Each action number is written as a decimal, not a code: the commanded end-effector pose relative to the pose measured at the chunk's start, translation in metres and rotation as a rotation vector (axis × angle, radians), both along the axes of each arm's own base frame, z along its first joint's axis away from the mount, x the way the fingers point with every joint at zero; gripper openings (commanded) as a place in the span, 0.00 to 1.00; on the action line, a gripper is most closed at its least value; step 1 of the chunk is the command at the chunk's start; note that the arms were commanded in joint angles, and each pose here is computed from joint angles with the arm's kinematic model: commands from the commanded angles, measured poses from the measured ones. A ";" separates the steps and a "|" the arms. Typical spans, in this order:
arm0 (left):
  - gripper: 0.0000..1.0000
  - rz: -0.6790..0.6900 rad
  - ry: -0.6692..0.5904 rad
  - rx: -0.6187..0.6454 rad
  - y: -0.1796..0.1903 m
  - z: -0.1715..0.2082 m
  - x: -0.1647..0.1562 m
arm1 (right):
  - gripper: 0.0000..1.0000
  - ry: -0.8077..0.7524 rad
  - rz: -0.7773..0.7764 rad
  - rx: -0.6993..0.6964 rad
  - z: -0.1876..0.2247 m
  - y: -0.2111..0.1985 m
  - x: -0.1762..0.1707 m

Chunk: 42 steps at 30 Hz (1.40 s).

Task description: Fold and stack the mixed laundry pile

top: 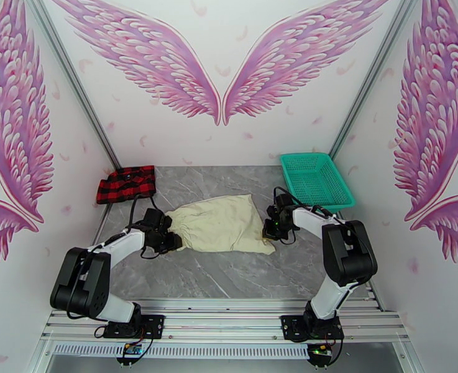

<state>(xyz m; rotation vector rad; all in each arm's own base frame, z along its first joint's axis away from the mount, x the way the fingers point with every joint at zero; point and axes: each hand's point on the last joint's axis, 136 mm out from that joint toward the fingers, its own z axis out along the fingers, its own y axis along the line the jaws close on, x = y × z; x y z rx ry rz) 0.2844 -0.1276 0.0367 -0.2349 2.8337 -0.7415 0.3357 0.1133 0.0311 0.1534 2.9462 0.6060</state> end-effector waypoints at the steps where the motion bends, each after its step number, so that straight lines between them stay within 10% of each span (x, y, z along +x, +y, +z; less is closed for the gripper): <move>1: 0.11 -0.025 -0.042 -0.012 -0.004 0.011 0.004 | 0.02 -0.014 -0.011 -0.002 0.003 -0.002 0.002; 3: 0.00 -0.034 -0.049 0.014 0.000 0.016 0.001 | 0.00 -0.024 -0.013 -0.014 0.007 -0.004 0.003; 29: 0.07 0.002 0.165 0.210 0.049 0.023 -0.021 | 0.00 -0.014 -0.059 -0.205 0.020 -0.039 -0.014; 34: 0.26 0.042 0.103 0.186 0.047 0.038 -0.006 | 0.32 -0.028 -0.066 -0.184 0.027 -0.034 -0.011; 42: 0.52 0.094 -0.031 -0.093 0.057 0.068 0.024 | 0.55 -0.264 0.080 -0.169 0.084 0.001 0.008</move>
